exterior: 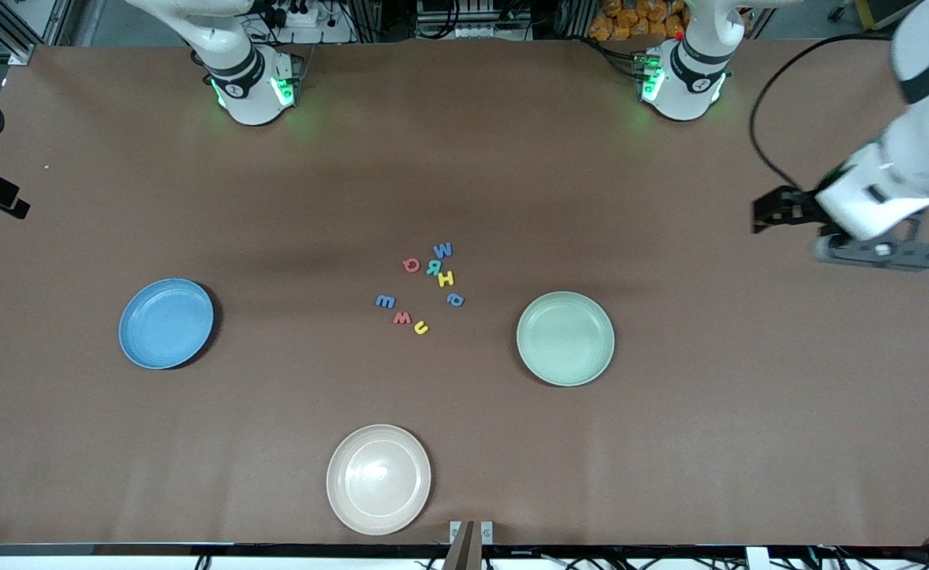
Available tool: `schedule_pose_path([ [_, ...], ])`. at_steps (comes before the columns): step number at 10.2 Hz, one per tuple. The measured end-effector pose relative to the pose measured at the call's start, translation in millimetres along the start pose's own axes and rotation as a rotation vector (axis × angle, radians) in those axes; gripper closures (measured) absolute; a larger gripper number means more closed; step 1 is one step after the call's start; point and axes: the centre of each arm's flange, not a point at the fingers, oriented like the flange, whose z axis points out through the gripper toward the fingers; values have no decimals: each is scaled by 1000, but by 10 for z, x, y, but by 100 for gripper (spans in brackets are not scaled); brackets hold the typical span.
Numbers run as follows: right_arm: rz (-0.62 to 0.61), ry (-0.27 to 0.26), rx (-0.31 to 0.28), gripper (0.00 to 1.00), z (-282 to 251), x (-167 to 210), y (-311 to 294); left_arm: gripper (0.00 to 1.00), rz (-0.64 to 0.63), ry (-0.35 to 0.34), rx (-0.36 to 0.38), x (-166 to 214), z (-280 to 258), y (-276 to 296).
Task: Sort upper and lower case letters into plates
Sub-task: 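Reach the left gripper down toward the pile of foam letters, then grasp the yellow capital H with the left gripper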
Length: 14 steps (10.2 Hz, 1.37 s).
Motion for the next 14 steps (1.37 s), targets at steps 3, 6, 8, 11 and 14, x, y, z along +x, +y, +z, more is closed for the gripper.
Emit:
schedule_pose_path([
  [3,3,-1,0,0,6,5,15,0,-103,-41,-51,236,615,986],
  [6,4,-1,0,0,8,7,19,0,-289,5,-63,282,1158,2067],
  [8,3,-3,0,0,19,12,14,0,-447,26,-83,217,1536,2692],
  [11,1,-9,-1,0,54,32,1,0,-689,46,-123,192,2152,3326],
  [14,-2,-8,-1,0,59,37,-10,0,-884,127,-131,447,2792,3602],
])
